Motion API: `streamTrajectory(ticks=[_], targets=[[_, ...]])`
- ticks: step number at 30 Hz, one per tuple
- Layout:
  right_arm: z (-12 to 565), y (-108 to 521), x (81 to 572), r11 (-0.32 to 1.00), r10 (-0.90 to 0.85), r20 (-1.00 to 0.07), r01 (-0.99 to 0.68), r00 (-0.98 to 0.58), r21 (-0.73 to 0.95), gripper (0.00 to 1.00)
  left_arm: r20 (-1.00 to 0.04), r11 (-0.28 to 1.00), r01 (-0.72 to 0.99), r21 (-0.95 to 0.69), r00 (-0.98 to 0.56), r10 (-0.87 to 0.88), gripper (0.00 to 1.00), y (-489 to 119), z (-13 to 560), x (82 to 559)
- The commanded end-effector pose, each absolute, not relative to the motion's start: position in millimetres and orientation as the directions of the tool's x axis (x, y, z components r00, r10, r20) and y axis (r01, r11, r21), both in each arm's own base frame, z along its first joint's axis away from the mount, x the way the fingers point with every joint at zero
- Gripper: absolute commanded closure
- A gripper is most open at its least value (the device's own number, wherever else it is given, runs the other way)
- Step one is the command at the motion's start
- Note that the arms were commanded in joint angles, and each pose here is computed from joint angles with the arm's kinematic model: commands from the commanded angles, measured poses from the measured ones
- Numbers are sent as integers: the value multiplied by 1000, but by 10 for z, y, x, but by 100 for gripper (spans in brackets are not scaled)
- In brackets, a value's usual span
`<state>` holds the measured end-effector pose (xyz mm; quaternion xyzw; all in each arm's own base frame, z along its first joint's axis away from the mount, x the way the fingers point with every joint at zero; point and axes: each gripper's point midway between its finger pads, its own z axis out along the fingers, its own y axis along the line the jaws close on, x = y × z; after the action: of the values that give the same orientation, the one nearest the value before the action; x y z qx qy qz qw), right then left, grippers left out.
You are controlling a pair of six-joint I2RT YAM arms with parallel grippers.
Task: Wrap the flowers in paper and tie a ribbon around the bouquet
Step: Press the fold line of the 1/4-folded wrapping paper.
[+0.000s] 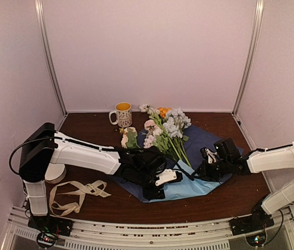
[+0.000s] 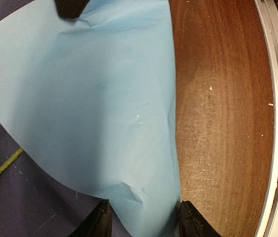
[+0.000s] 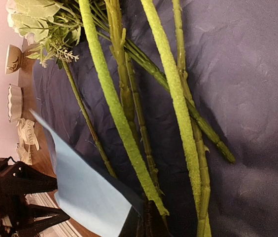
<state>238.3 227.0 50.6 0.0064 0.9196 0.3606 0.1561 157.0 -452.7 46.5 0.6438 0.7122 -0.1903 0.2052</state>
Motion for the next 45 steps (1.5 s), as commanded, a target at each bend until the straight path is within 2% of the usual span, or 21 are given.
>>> streamTrajectory(ticks=[1, 7, 10, 12, 17, 23, 30, 33, 40, 45], targets=[[611, 2287, 2485, 744, 130, -330, -128, -935, 656, 100, -545, 154, 988, -31, -146, 826, 51, -4540, 511, 1665], [642, 2282, 2489, 743, 131, -338, -133, -932, 656, 99, -537, 183, 982, -47, -179, 825, 45, -4504, 478, 1706], [645, 2275, 2481, 746, 129, -339, -134, -932, 652, 99, -537, 183, 981, -68, -190, 822, 48, -4503, 474, 1703], [639, 2265, 2482, 751, 128, -340, -132, -932, 647, 99, -533, 172, 981, -86, -191, 824, 60, -4511, 469, 1670], [646, 2245, 2497, 758, 134, -348, -130, -928, 639, 99, -510, 152, 978, -144, -205, 835, 99, -4505, 430, 1568], [634, 2156, 2524, 795, 133, -364, -120, -922, 595, 99, -462, 202, 956, -213, -281, 841, 100, -4420, 301, 1562], [808, 1881, 2582, 870, 141, -429, -95, -892, 483, 79, -402, 261, 921, -288, -364, 840, 100, -4395, 158, 1629], [959, 1824, 2560, 877, 142, -471, -110, -871, 467, 75, -399, 261, 921, -290, -364, 841, 100, -4400, 153, 1633], [1240, 2206, 2291, 782, 108, -533, -260, -839, 567, 75, -397, 262, 919, -293, -367, 841, 100, -4402, 149, 1631], [1190, 2611, 2077, 691, 49, -509, -339, -859, 639, 79, -396, 265, 918, -294, -369, 841, 99, -4397, 143, 1633]])
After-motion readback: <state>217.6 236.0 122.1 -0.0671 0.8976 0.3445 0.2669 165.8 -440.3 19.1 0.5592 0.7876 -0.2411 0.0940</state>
